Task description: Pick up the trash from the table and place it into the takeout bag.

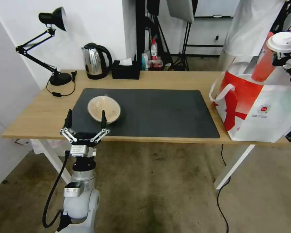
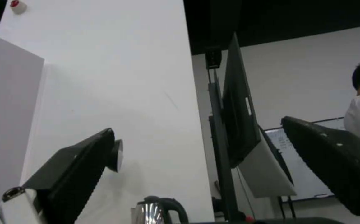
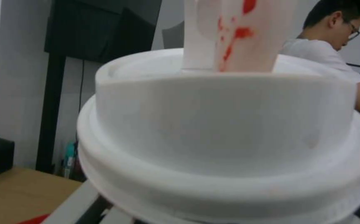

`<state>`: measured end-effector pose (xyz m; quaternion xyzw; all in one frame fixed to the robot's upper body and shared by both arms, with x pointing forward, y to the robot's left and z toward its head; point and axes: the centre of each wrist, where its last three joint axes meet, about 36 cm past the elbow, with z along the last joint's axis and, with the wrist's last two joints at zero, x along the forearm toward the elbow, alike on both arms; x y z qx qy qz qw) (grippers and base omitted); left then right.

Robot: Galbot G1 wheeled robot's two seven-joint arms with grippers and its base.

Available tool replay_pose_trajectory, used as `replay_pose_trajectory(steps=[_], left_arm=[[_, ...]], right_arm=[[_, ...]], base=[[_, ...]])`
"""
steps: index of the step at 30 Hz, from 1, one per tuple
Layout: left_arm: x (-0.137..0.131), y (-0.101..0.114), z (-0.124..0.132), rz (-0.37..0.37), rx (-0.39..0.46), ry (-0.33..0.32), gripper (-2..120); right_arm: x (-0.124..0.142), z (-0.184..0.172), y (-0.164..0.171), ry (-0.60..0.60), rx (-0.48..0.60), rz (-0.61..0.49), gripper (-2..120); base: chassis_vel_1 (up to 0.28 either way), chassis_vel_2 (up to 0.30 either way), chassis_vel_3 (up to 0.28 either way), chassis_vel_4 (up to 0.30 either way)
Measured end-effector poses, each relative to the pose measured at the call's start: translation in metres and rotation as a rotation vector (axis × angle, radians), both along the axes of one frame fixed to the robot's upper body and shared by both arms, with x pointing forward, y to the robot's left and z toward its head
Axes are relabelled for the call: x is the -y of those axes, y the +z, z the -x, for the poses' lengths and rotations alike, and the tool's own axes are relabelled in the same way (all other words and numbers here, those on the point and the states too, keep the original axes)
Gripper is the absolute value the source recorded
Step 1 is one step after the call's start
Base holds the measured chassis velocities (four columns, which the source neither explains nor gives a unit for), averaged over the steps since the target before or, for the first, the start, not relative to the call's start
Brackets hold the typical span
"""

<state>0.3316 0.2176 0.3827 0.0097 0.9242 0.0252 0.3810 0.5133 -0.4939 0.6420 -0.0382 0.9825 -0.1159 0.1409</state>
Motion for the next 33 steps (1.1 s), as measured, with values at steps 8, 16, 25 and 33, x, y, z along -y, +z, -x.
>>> replay_pose_trajectory(steps=[8, 16, 25, 33], left_arm=[[-0.001, -0.001, 0.000, -0.001, -0.002, 0.003, 100], [-0.001, -0.001, 0.000, 0.000, -0.004, 0.004, 100], [-0.001, -0.002, -0.001, 0.001, -0.005, 0.007, 100], [-0.003, -0.003, -0.001, 0.000, -0.007, 0.010, 100]], right_arm=[[0.007, -0.013, -0.002, -0.016, -0.015, -0.007, 2], [0.015, -0.023, -0.008, -0.033, -0.033, -0.012, 2], [0.016, -0.034, -0.014, -0.049, -0.049, -0.003, 2], [0.020, -0.044, -0.020, -0.070, -0.066, 0.003, 2]], base=[[0.000, 0.000, 0.000, 0.000], [0.000, 0.000, 0.000, 0.000], [0.000, 0.000, 0.000, 0.000], [0.000, 0.000, 0.000, 0.000]])
